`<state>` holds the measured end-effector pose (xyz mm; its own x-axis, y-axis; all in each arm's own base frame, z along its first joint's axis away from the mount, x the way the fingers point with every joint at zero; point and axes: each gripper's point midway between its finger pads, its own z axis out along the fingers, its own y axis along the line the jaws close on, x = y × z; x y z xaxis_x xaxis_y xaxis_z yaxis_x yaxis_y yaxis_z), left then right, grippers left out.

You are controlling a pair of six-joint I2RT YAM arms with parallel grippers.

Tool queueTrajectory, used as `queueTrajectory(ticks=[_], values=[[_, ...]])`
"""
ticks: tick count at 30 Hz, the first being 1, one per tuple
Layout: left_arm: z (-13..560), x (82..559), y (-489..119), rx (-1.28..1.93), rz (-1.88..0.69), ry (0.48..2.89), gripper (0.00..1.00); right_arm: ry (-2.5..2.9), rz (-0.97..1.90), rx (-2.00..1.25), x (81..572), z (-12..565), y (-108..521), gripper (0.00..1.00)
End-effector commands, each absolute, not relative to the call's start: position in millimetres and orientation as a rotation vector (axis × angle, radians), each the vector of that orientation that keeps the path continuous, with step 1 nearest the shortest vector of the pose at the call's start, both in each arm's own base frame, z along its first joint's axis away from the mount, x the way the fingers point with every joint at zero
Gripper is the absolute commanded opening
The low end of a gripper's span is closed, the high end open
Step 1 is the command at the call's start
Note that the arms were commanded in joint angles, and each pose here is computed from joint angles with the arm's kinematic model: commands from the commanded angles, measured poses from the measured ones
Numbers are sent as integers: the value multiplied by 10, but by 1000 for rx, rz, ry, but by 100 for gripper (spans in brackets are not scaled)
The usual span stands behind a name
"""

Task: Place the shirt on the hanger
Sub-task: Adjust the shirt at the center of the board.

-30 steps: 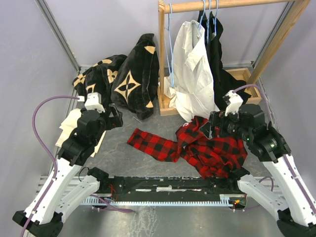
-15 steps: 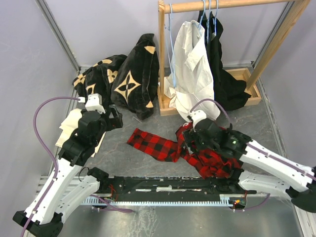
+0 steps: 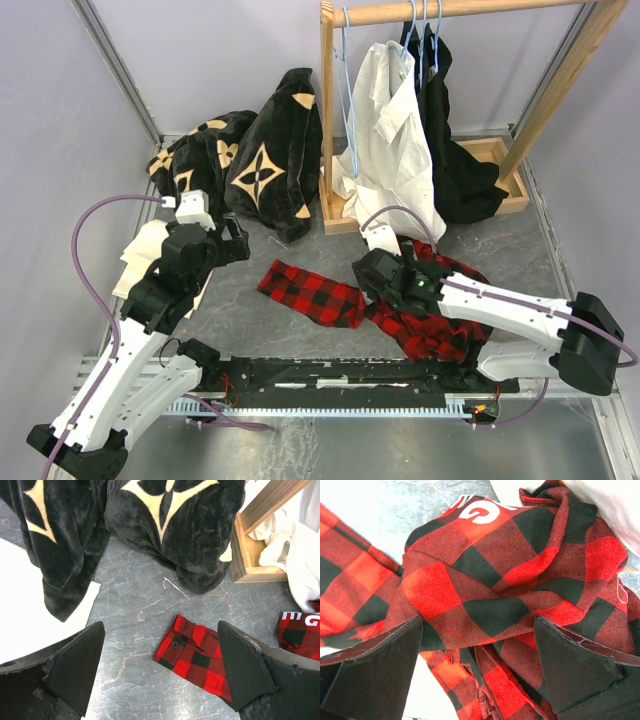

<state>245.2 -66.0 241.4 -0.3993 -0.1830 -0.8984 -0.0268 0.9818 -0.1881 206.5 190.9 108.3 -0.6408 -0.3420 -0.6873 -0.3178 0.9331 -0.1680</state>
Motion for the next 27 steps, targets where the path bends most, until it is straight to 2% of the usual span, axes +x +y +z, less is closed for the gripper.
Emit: queueTrajectory(ticks=[1,4,6,9,14,16,23,27], values=[[2438,2437,-608,-189,-166,1959,99,2227,-79,-303,2307,1157,1993,99],[2418,2416,-604,-192,-170,1961,99,2250,-129,-300,2333,959,2010,98],[2406,2406,-605,-190,-172,1964,99,2273,-137,-315,2323,847,2036,91],[2381,2396,-609,-186,-173,1972,99,2298,-83,-347,2263,734,2093,60],[2377,2391,-616,-184,-178,1974,99,2263,103,-437,2142,865,2241,21],[2379,2394,-613,-186,-176,1972,99,2226,214,-493,2086,999,2358,10],[2381,2395,-612,-192,-179,1970,100,2026,583,-558,1985,1835,2814,7],[2400,2390,-610,-196,-183,1965,100,1925,617,-501,2085,2395,2860,6]])
